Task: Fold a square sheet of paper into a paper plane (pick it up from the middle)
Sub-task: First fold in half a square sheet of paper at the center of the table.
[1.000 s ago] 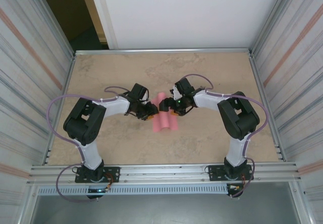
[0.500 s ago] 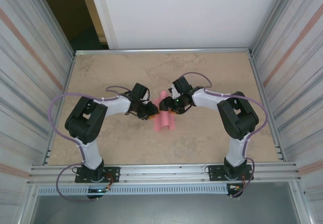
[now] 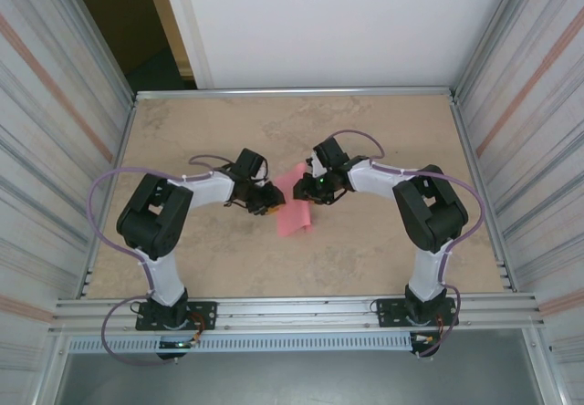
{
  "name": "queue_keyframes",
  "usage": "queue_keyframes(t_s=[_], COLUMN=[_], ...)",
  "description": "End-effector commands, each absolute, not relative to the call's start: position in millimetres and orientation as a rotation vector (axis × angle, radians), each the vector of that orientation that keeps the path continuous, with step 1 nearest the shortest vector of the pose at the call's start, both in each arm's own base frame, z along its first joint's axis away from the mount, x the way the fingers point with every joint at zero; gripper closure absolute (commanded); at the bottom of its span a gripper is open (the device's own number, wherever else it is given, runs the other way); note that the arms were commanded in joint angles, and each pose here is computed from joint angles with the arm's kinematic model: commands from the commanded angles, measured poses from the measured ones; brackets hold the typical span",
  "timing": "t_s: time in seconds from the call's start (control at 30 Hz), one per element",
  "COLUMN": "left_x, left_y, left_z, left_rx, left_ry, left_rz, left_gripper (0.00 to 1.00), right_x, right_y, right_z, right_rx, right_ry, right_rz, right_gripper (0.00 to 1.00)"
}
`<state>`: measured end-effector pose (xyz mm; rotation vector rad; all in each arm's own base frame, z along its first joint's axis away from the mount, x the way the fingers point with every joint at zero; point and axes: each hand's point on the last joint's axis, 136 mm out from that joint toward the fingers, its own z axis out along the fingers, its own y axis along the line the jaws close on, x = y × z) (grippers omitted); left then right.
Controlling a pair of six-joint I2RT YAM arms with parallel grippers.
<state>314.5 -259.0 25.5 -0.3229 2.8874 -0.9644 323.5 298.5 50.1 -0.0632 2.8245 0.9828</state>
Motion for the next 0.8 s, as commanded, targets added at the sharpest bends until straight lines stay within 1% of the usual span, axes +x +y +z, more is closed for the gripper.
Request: queue_keyframes(t_s=[0.0,0.2,0.33,0.5,0.67,0.77], left_x=[323,337,350,360,363,364], left_y=[-249,-229,-210,-205,-227,-239], left_z=[47,83,121,179,225,242], left_rx=[-0.314,-0.344,-0.365,-0.342,-0.224,-0.174], left_ry=[2.836,2.717,2.570,2.349,2.198,2.137], left_rz=[-0.985,-1.036,-1.105,-1.299,-1.546,-1.631], left_gripper=[0.74,0.73,0.67,0.48,0.24,0.11], right_x=[331,342,352,364,367,364], right_y=[298,294,286,278,282,288], right_z=[77,107,141,199,253,273], right_rx=[-0.044,-0.011,0.012,0.014,-0.053,-0.102], right_ry=[2.732,2.617,2.516,2.344,2.204,2.159], right_rz=[1.070,1.204,1.316,1.500,1.682,1.749], right_gripper=[0.70,0.71,0.71,0.71,0.70,0.70])
